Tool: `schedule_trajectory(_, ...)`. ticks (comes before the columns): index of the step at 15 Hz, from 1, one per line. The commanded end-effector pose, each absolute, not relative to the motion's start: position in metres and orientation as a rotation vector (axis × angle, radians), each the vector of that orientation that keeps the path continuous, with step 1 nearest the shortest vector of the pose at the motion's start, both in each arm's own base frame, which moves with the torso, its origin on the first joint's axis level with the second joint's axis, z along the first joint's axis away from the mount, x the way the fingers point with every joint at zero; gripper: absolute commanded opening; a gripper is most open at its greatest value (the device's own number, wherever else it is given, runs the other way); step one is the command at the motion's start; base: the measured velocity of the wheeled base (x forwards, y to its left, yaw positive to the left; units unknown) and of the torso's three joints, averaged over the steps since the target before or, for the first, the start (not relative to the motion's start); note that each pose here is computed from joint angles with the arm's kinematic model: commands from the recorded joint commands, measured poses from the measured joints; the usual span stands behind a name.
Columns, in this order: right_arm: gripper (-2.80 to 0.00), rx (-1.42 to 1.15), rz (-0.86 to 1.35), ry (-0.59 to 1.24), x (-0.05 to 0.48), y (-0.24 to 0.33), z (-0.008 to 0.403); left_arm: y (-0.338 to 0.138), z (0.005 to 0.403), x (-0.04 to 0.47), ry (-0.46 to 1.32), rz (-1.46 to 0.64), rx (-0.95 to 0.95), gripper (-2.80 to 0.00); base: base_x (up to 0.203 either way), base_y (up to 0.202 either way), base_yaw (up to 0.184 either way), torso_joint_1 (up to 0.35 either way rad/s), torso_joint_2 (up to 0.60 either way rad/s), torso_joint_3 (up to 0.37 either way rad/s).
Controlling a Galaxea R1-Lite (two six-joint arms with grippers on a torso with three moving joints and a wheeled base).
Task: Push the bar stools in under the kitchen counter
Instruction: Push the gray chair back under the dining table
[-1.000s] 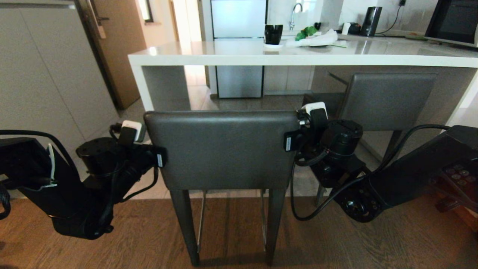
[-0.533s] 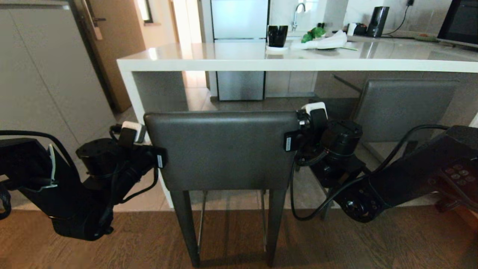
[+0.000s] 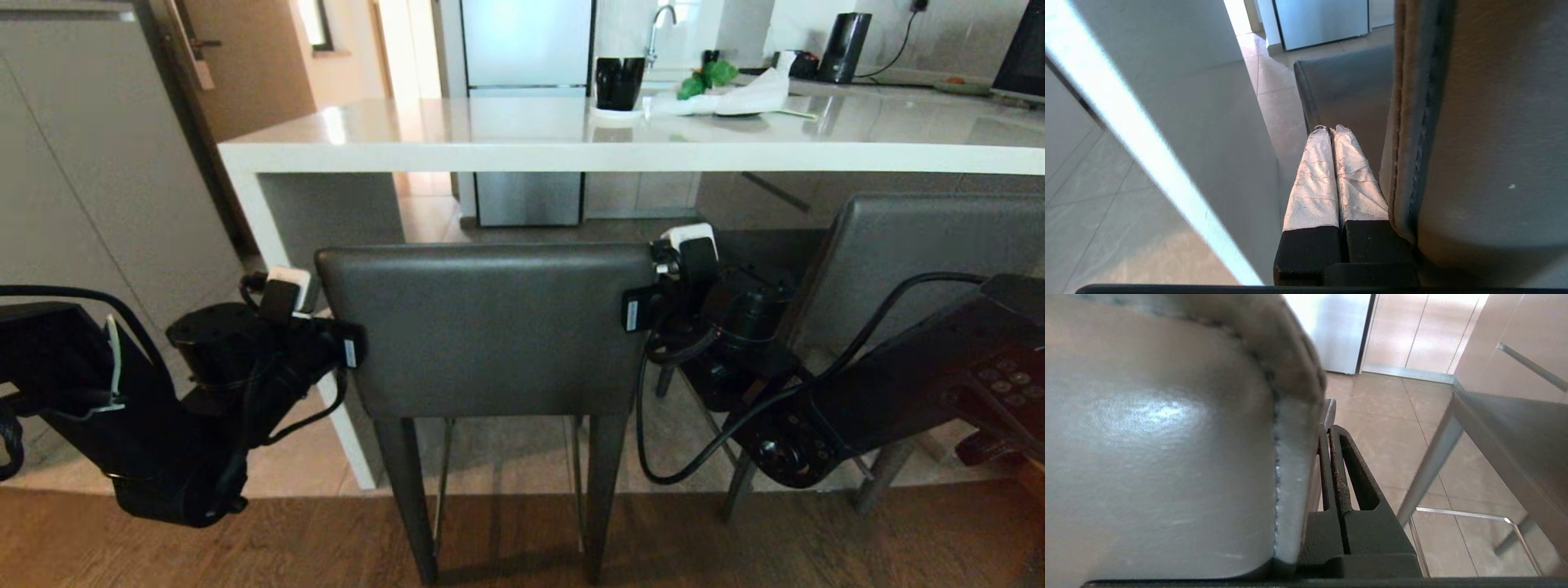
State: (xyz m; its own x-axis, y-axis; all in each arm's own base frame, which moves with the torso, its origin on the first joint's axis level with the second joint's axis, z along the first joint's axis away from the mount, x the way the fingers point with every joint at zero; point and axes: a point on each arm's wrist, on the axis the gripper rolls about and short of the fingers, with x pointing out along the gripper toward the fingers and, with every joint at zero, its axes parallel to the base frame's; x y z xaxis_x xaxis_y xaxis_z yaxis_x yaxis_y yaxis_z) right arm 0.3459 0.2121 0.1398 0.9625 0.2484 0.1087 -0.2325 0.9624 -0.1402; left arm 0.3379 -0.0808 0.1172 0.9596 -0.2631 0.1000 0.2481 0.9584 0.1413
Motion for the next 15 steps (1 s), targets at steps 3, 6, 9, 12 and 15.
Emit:
schedule_trajectory(3,-2.80,-0.124,0.242,-0.135,0.345,0.212,0.142,-0.080,0.122,0.337,-0.138,-0.258,0.127,-2.80,0.188,0.000,0.001,0.004,0.00,0.004)
schedule_trajectory(6,-2.80,-0.124,0.244,-0.133,0.345,0.212,0.141,-0.080,0.119,0.335,-0.127,-0.260,0.129,-2.80,0.191,0.000,0.001,0.004,0.00,0.001)
schedule_trajectory(9,-2.80,-0.123,0.245,-0.135,0.344,0.213,0.142,-0.080,0.120,0.335,-0.129,-0.258,0.129,-2.80,0.189,0.000,0.000,0.004,0.00,0.002)
schedule_trajectory(12,-2.80,-0.122,0.248,-0.137,0.342,0.213,0.143,-0.081,0.119,0.332,-0.122,-0.264,0.128,-2.80,0.192,0.000,0.000,0.002,0.00,0.003)
schedule_trajectory(15,-2.80,-0.121,0.266,-0.139,0.334,0.216,0.147,-0.080,0.121,0.327,-0.131,-0.267,0.127,-2.80,0.149,0.000,0.002,0.002,0.00,0.001)
